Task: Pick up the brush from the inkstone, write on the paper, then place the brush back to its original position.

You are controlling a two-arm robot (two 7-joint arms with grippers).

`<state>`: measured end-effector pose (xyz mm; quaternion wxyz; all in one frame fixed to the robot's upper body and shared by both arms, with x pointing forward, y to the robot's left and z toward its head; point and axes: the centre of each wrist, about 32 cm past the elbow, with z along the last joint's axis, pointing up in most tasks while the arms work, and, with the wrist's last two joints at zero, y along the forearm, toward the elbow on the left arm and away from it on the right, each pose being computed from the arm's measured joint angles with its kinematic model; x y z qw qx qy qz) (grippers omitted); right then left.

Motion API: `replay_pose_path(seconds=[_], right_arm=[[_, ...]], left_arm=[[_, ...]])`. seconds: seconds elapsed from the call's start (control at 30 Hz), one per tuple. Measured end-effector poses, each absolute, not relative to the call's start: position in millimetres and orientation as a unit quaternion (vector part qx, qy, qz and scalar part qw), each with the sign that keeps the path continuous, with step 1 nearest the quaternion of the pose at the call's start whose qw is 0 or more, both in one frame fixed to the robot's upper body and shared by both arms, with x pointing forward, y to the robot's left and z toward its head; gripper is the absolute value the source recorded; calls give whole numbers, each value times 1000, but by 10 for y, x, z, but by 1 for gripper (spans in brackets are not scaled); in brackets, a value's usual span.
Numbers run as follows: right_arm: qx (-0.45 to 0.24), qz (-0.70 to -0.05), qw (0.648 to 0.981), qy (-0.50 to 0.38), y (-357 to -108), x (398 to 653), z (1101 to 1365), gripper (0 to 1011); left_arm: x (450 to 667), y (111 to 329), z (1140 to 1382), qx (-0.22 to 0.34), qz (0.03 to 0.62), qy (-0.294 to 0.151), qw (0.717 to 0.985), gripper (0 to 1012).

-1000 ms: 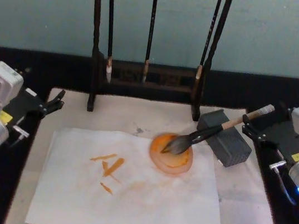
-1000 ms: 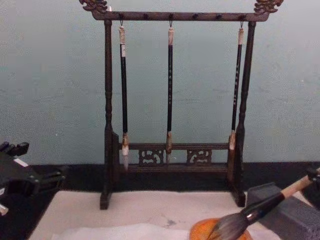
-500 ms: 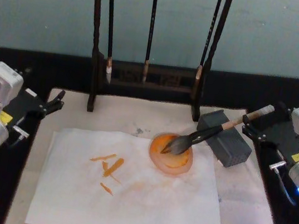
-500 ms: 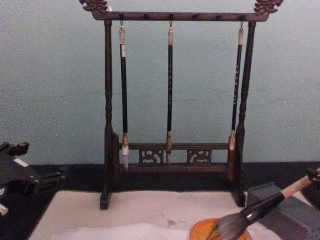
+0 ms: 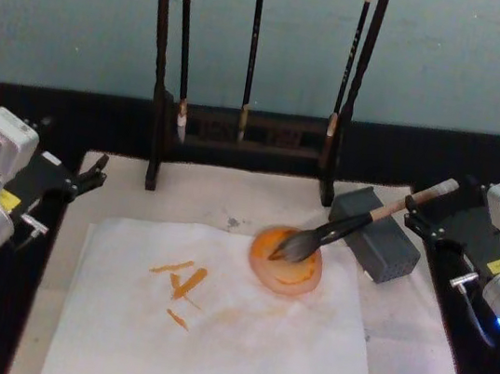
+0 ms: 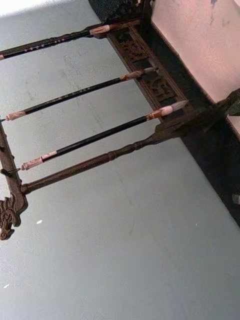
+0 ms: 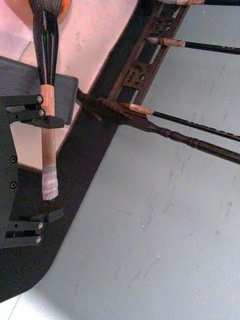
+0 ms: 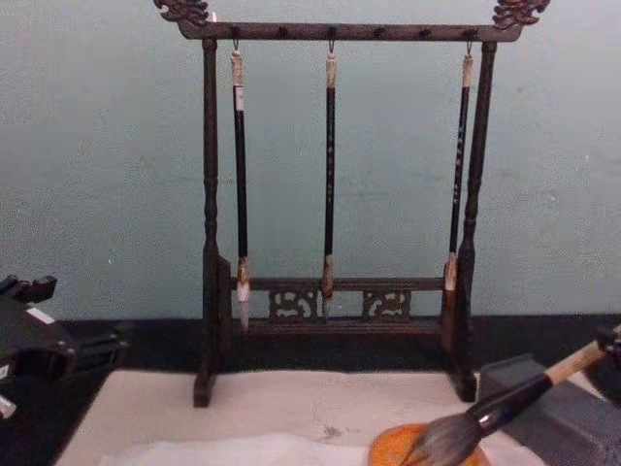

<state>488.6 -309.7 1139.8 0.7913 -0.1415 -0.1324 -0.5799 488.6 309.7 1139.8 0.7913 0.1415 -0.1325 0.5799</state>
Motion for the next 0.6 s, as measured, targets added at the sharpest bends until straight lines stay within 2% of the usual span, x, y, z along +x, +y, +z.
replay_pose_path(seconds=[0.6], right_arm=[[-142,-580,791,-132,-3097,4886,11398,1000]], left_arm=[[4886,3096,11398,141,580,-132,791,1010]])
